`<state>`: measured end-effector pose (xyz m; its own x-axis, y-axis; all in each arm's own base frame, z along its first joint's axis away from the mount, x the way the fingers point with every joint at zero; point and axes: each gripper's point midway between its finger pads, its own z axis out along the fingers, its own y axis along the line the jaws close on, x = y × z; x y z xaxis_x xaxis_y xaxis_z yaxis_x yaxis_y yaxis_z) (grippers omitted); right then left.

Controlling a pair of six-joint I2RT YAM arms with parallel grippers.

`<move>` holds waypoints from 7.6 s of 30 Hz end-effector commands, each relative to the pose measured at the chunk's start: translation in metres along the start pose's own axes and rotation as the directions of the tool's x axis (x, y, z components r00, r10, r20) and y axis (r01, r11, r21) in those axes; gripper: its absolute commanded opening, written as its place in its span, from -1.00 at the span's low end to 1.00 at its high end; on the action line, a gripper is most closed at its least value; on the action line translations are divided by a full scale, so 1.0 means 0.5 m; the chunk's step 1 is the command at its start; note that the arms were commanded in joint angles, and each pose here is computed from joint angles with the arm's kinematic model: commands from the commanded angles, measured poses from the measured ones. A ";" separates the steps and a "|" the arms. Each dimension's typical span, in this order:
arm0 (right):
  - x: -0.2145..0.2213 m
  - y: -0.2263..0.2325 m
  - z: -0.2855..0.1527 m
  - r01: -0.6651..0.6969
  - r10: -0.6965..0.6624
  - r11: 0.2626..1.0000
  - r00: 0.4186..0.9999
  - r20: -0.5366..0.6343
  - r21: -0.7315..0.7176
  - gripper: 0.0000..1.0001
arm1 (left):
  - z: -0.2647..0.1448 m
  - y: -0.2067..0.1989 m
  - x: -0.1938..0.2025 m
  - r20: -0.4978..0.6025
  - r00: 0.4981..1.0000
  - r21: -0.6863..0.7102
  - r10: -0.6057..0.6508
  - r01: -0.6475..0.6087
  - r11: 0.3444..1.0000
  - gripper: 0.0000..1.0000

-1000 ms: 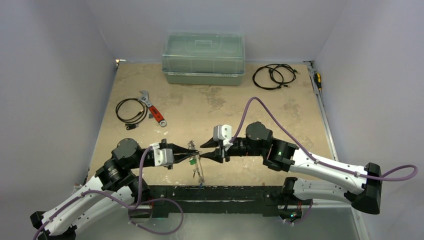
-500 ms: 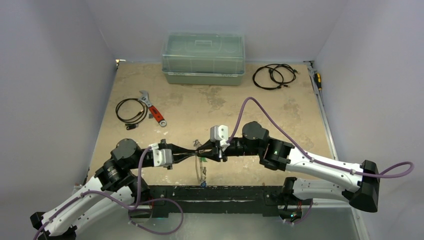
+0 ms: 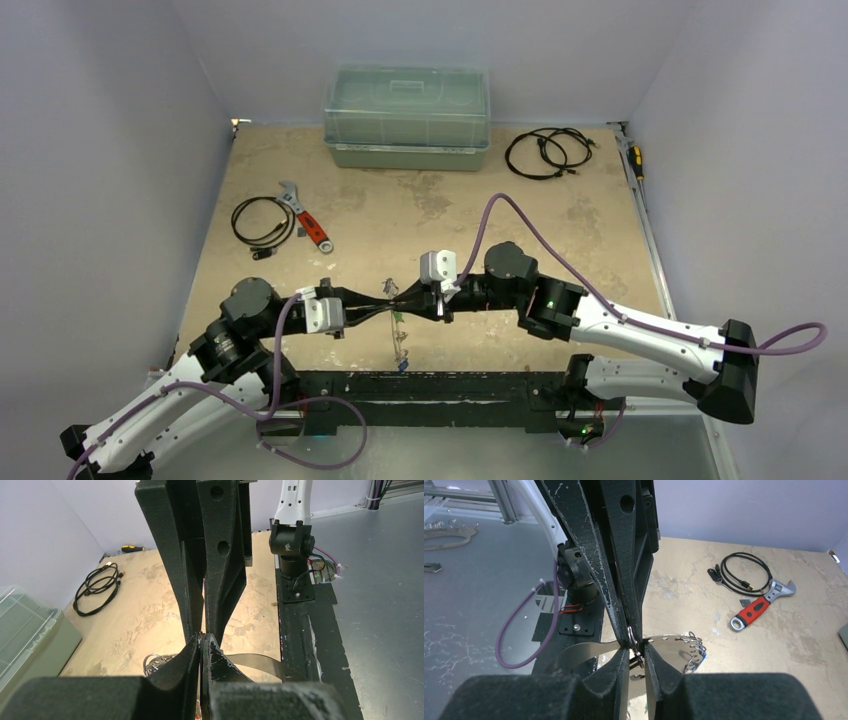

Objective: Put the keys on the keyring

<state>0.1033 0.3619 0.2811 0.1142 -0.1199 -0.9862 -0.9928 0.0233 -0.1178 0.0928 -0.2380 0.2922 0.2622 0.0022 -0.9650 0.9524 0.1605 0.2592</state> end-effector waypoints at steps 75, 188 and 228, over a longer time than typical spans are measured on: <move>-0.034 -0.010 -0.060 0.017 -0.020 1.000 0.936 -0.351 -0.012 -1.00 | 0.070 0.019 0.025 -0.155 0.983 0.151 0.096 -0.072 0.986 -0.35; -0.143 0.040 -0.093 0.026 -0.025 1.000 0.996 0.083 -0.011 -0.20 | 0.004 -0.001 -0.155 0.373 0.925 0.094 0.068 -0.110 0.989 -1.00; -0.153 0.028 -0.038 0.046 -0.041 0.998 0.992 0.121 -0.038 -0.81 | 0.003 0.003 -0.151 0.364 0.929 0.079 0.071 -0.107 0.991 -1.00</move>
<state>0.0825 0.3487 0.3382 0.1400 -0.0527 -0.9887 -0.9901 -0.0086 -0.1397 0.0748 -0.2441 0.3506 0.3261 -0.3108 -0.8928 0.9431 0.0425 0.3297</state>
